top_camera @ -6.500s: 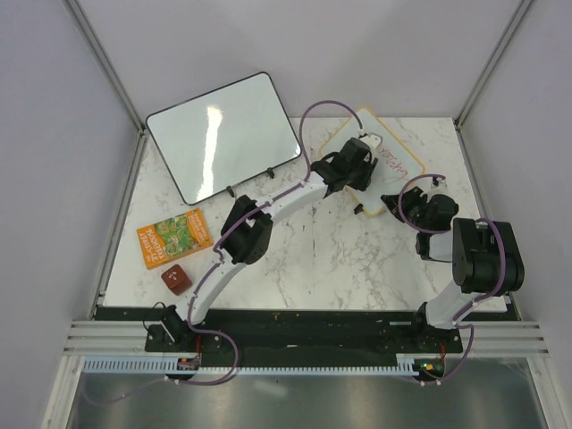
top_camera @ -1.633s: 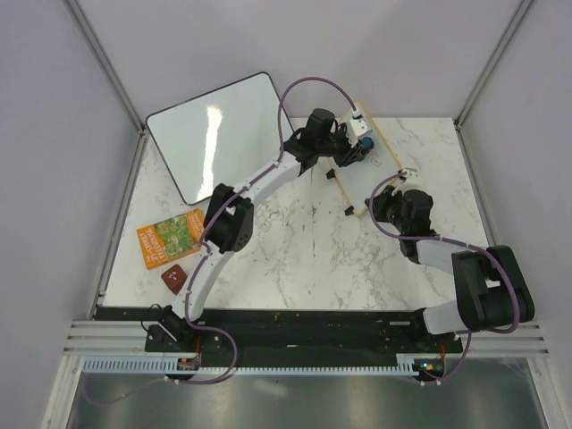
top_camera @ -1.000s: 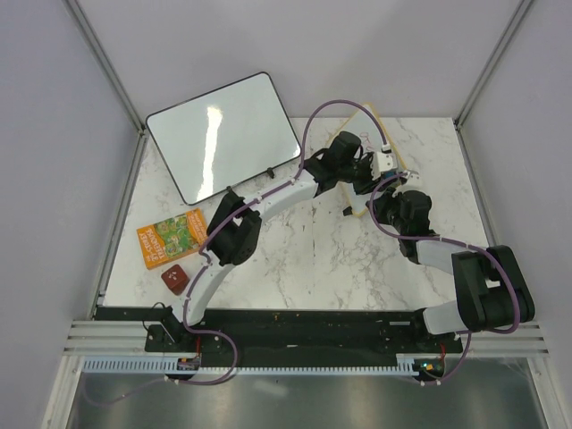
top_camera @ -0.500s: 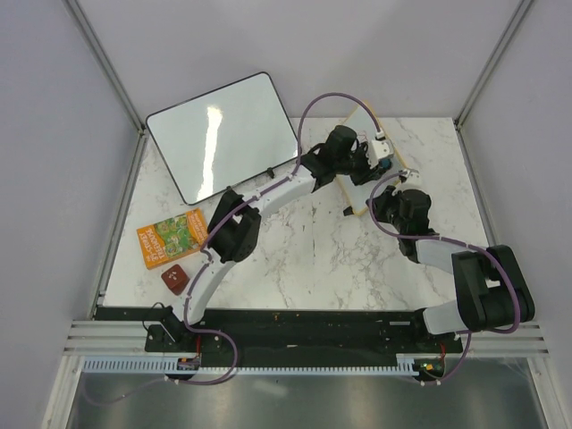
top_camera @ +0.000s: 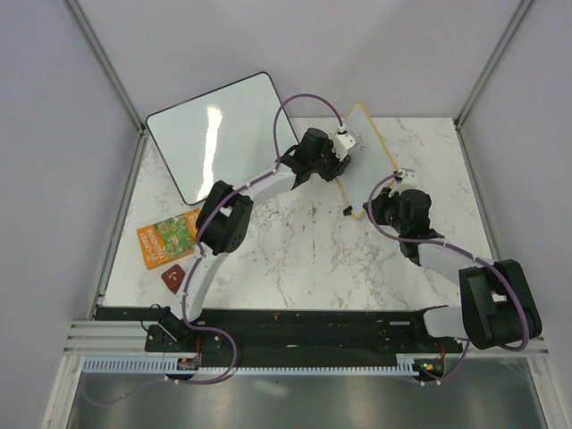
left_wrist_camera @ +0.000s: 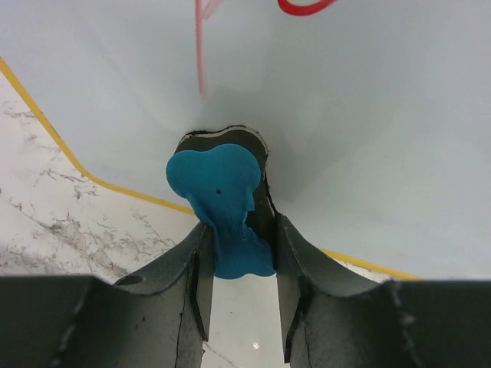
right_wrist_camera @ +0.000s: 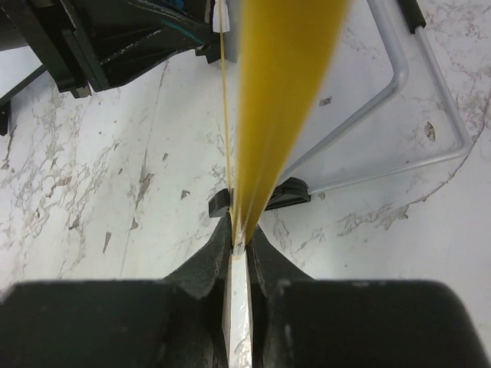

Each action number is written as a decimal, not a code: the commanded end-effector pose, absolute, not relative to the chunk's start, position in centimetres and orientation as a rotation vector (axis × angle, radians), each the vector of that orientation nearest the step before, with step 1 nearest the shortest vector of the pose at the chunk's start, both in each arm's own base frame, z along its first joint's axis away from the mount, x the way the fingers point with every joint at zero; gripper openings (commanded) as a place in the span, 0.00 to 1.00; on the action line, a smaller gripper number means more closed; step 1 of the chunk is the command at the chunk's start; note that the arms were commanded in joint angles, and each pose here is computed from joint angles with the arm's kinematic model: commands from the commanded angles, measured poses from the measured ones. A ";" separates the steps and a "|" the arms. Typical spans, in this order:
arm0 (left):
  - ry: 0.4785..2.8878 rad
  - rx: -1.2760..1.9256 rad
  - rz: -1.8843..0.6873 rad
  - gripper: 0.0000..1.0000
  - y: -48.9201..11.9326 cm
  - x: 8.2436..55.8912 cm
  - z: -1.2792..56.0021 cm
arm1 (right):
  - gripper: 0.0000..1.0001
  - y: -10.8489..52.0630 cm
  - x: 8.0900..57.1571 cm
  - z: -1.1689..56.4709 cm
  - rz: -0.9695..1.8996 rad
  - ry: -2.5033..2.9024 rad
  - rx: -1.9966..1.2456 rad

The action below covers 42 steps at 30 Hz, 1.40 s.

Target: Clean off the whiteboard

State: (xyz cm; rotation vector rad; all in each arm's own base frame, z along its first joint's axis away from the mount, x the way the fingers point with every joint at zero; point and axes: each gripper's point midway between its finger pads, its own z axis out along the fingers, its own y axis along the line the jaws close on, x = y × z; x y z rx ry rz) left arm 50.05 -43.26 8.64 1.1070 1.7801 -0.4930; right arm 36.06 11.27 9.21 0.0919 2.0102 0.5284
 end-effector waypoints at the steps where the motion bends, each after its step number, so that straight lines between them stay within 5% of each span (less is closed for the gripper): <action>1: 1.686 1.024 -0.487 0.02 -44.1 49.7 15.3 | 0.00 11.6 33.1 7.9 0.537 2.090 0.014; 14: 1.628 0.963 -0.446 0.02 -43.1 49.8 17.8 | 0.00 11.9 30.9 8.7 0.589 2.100 0.003; 23: 1.515 1.077 -0.844 0.02 -47.6 45.4 19.2 | 0.00 12.1 31.0 7.9 0.593 2.123 -0.004; 33: 1.461 1.188 -0.982 0.02 -51.2 40.3 18.9 | 0.00 12.1 31.0 7.2 0.598 2.131 0.000; 42: 1.567 1.013 -0.860 0.02 -51.5 46.0 16.7 | 0.00 12.3 31.2 7.3 0.598 2.128 -0.022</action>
